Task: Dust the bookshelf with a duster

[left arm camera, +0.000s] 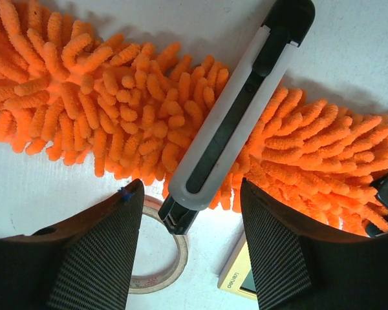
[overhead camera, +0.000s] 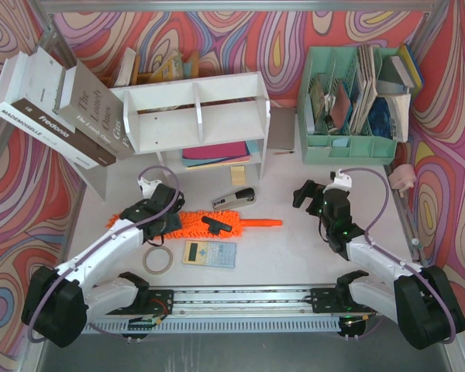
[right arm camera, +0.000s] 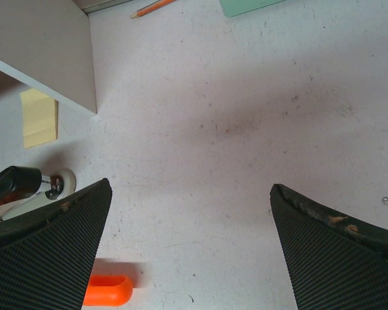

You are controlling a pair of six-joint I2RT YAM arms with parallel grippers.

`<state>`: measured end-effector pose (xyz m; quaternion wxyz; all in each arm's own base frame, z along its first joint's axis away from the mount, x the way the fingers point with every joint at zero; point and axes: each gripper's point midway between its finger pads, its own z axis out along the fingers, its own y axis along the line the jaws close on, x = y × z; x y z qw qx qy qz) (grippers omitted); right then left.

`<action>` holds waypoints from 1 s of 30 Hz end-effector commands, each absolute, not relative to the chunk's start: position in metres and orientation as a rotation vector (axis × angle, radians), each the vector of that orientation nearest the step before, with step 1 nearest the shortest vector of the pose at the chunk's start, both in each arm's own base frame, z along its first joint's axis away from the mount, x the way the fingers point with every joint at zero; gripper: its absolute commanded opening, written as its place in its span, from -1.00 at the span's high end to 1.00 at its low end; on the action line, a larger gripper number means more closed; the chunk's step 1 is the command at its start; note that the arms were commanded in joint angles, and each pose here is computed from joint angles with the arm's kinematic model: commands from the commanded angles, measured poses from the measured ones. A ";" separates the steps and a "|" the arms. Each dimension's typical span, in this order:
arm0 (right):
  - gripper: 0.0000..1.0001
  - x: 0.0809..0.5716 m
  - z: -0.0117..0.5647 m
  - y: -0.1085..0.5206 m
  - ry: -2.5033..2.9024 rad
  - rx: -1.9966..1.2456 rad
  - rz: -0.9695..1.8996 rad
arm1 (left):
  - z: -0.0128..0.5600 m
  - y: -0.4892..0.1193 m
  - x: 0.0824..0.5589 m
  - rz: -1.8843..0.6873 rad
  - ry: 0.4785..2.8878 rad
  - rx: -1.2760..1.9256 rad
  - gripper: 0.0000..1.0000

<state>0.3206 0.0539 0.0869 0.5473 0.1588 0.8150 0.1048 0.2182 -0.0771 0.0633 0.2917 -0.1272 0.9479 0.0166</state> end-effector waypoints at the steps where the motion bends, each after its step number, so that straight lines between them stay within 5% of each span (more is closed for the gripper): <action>1: -0.95 0.330 0.101 0.054 1.894 0.373 0.255 | 0.063 -0.077 0.223 0.071 2.526 -0.312 -0.18; 19: -0.94 0.330 0.100 0.053 1.898 0.380 0.248 | 0.059 -0.084 0.224 0.053 2.563 -0.292 0.21; 30: -0.94 0.330 0.099 0.053 1.903 0.384 0.245 | 0.070 -0.098 0.231 -0.039 2.551 -0.285 0.64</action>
